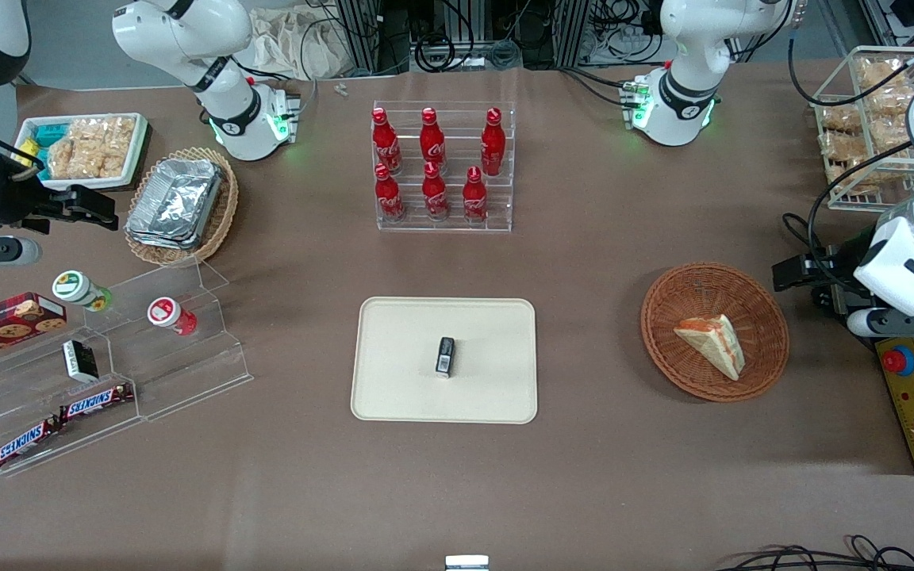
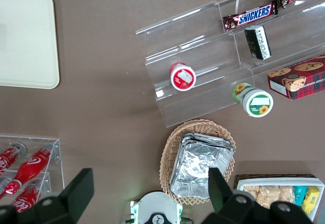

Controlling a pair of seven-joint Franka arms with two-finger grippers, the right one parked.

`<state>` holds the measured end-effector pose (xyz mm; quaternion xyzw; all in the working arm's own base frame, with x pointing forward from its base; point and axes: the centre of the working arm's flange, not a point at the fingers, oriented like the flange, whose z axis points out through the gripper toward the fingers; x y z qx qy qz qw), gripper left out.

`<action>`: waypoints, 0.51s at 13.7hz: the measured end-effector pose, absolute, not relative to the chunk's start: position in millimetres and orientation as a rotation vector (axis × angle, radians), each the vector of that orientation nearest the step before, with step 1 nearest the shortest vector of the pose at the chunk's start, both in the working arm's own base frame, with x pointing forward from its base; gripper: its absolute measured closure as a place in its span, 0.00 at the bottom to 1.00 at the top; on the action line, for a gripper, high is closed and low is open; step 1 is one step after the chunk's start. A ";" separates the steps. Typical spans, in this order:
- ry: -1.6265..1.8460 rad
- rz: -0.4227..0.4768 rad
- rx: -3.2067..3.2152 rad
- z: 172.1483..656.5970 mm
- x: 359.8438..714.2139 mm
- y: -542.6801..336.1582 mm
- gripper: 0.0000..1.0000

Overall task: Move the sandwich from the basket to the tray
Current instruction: 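Move the left gripper down over the wrapped sandwich in the wicker basket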

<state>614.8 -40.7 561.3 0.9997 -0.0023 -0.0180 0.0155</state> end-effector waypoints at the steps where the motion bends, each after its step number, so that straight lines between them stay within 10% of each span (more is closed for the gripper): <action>1: -0.007 -0.057 3.110 561.0 614.9 -40.7 0.00; 7: 0.042 -0.080 3.122 551.5 618.4 -40.5 0.00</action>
